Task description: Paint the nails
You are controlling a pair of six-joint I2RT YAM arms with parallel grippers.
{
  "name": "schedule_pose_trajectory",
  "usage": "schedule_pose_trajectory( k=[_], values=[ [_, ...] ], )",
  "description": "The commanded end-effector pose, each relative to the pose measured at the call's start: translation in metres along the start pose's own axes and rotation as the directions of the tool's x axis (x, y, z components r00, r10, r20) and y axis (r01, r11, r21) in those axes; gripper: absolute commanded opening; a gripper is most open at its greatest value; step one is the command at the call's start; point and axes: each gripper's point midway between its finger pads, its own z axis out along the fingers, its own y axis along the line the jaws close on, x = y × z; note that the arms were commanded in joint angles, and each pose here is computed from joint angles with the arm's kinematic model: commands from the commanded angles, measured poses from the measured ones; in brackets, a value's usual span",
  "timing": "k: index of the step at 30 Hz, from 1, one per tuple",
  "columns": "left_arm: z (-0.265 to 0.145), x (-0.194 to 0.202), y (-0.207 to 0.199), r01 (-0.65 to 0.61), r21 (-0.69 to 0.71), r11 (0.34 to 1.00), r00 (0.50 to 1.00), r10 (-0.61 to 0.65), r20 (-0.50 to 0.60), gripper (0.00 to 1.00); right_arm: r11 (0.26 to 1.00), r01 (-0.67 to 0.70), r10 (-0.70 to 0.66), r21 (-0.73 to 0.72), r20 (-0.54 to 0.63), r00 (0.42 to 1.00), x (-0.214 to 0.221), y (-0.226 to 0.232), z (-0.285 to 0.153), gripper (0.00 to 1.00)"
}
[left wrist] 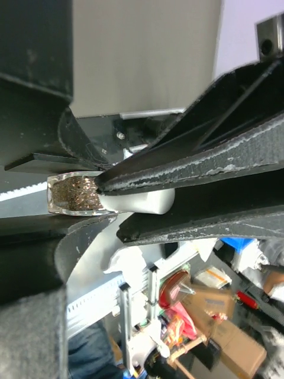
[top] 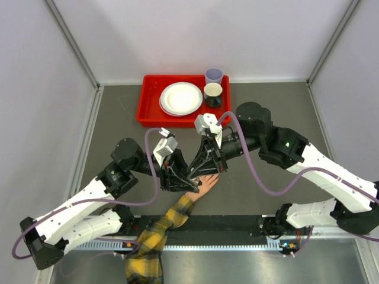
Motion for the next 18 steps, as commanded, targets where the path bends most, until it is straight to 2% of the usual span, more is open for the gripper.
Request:
schedule_pose_trajectory(
  k=[1, 2, 3, 4, 5, 6, 7, 8, 9, 10, 11, 14, 18],
  values=[
    [-0.004, -0.055, -0.006, -0.263, -0.113, 0.958, 0.96, 0.272, 0.068, 0.0, 0.99, 0.01, -0.011, 0.143, 0.004, 1.0, 0.002, -0.029, 0.005, 0.07],
    [-0.008, -0.064, 0.014, -0.267, -0.237, 0.934, 0.954, 0.291, 0.073, 0.0, 0.96, -0.046, 0.041, 0.275, 0.024, 0.999, -0.003, -0.047, -0.002, 0.17],
    [-0.015, -0.071, 0.023, -0.282, -0.318, 0.905, 0.944, 0.32, 0.075, 0.0, 0.936, -0.08, 0.074, 0.342, 0.031, 0.997, -0.003, -0.056, -0.007, 0.39],
    [-0.023, -0.064, 0.04, -0.292, -0.399, 0.869, 0.941, 0.335, 0.04, 0.0, 0.907, -0.112, 0.105, 0.407, 0.04, 0.994, -0.004, -0.065, -0.012, 0.47],
    [-0.028, -0.065, 0.049, -0.3, -0.452, 0.84, 0.934, 0.354, 0.037, 0.0, 0.821, -0.195, 0.182, 0.536, 0.077, 0.98, -0.004, -0.082, -0.027, 0.52],
    [-0.046, -0.075, 0.068, -0.277, -0.593, 0.757, 0.924, 0.379, 0.053, 0.0, 0.775, -0.234, 0.216, 0.587, 0.101, 0.971, -0.003, -0.09, -0.032, 0.58],
    [-0.052, -0.071, 0.08, -0.269, -0.641, 0.719, 0.92, 0.388, 0.049, 0.0, 0.727, -0.277, 0.258, 0.629, 0.125, 0.958, 0.0, -0.098, -0.036, 0.59],
    [-0.059, -0.068, 0.09, -0.256, -0.685, 0.682, 0.921, 0.387, 0.041, 0.0, 0.626, -0.373, 0.317, 0.685, 0.214, 0.924, -0.003, -0.107, -0.046, 0.6],
    [-0.07, -0.07, 0.104, -0.229, -0.749, 0.622, 0.921, 0.388, 0.04, 0.0, 0.551, -0.417, 0.359, 0.723, 0.246, 0.901, 0.003, -0.113, -0.053, 0.6],
    [-0.072, -0.072, 0.108, -0.237, -0.763, 0.602, 0.914, 0.405, 0.035, 0.0, 0.493, -0.449, 0.397, 0.745, 0.267, 0.878, 0.01, -0.12, -0.053, 0.6],
    [-0.073, -0.069, 0.115, -0.234, -0.775, 0.587, 0.918, 0.396, 0.023, 0.0, 0.428, -0.512, 0.416, 0.744, 0.34, 0.843, 0.003, -0.123, -0.058, 0.6],
    [-0.072, -0.059, 0.135, -0.24, -0.795, 0.558, 0.931, 0.363, -0.026, 0.0, 0.347, -0.522, 0.426, 0.779, 0.366, 0.828, 0.002, -0.128, -0.059, 0.6],
    [-0.073, -0.052, 0.151, -0.223, -0.818, 0.53, 0.943, 0.33, -0.044, 0.0, 0.319, -0.486, 0.434, 0.814, 0.33, 0.838, -0.001, -0.134, -0.051, 0.56]
  ],
)
